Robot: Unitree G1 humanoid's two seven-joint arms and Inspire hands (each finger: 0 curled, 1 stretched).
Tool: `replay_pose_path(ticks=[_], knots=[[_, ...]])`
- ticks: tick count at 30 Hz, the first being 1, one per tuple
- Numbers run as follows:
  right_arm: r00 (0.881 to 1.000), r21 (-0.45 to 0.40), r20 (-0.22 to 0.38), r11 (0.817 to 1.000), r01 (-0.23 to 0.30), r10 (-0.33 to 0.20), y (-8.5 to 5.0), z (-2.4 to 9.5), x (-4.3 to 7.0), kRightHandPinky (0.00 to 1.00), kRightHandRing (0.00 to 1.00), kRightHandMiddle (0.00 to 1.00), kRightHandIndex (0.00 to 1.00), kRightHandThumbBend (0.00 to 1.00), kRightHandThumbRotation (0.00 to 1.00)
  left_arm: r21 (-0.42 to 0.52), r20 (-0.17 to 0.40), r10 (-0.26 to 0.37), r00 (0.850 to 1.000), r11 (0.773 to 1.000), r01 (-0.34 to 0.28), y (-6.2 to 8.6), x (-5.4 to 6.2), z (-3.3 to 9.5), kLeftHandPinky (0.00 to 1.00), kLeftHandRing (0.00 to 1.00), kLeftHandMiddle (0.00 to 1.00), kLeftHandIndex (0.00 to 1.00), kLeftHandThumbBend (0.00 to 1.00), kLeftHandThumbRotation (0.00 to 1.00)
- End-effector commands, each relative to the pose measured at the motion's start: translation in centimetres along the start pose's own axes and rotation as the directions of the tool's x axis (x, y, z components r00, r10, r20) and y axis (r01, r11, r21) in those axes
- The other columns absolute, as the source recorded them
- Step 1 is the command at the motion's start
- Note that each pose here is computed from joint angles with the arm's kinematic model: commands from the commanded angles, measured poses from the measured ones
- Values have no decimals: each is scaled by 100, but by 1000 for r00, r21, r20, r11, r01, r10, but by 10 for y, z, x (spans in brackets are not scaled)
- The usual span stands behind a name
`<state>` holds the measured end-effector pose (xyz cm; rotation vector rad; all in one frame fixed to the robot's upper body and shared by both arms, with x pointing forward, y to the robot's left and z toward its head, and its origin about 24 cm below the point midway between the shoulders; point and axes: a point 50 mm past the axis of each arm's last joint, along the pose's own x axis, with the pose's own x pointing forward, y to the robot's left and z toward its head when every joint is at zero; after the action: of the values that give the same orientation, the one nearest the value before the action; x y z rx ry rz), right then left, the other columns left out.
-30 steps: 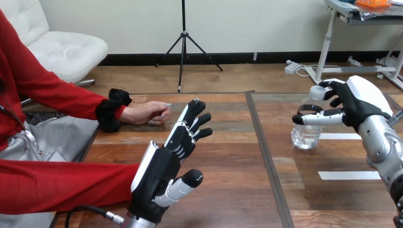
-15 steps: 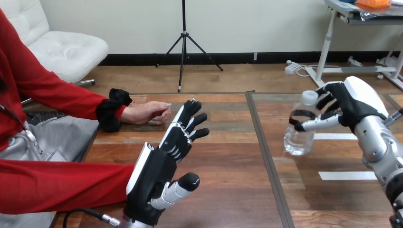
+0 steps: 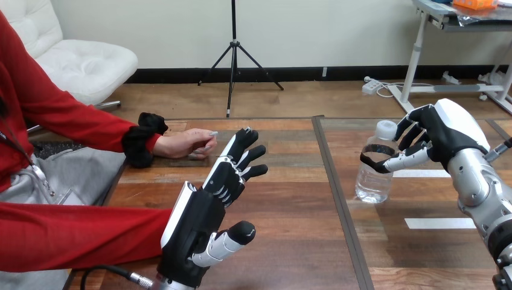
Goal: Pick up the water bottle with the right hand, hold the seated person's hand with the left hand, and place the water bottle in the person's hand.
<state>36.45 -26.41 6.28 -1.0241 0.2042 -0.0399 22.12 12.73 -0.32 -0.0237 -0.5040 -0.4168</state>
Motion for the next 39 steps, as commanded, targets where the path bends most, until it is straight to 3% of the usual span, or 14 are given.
replay_pose_path(ticks=[1,9,17,39], knots=[[996,59,63,997,52,-56,-12,19,7,33,38,42,42,91,0,22,71,1,997,1000,-3,5,11,8,83,92,96,96,96,76],[997,58,53,997,53,-56,-11,17,6,33,38,43,43,90,0,14,72,2,997,1000,-3,4,12,8,83,92,96,95,95,76],[997,49,50,997,54,-57,-10,18,6,42,49,54,55,92,14,13,72,-1,997,1000,0,5,13,7,83,92,96,95,93,75],[999,155,39,988,18,-24,0,14,3,66,77,81,86,96,46,9,68,-8,998,1000,7,6,14,8,84,92,96,95,92,76]])
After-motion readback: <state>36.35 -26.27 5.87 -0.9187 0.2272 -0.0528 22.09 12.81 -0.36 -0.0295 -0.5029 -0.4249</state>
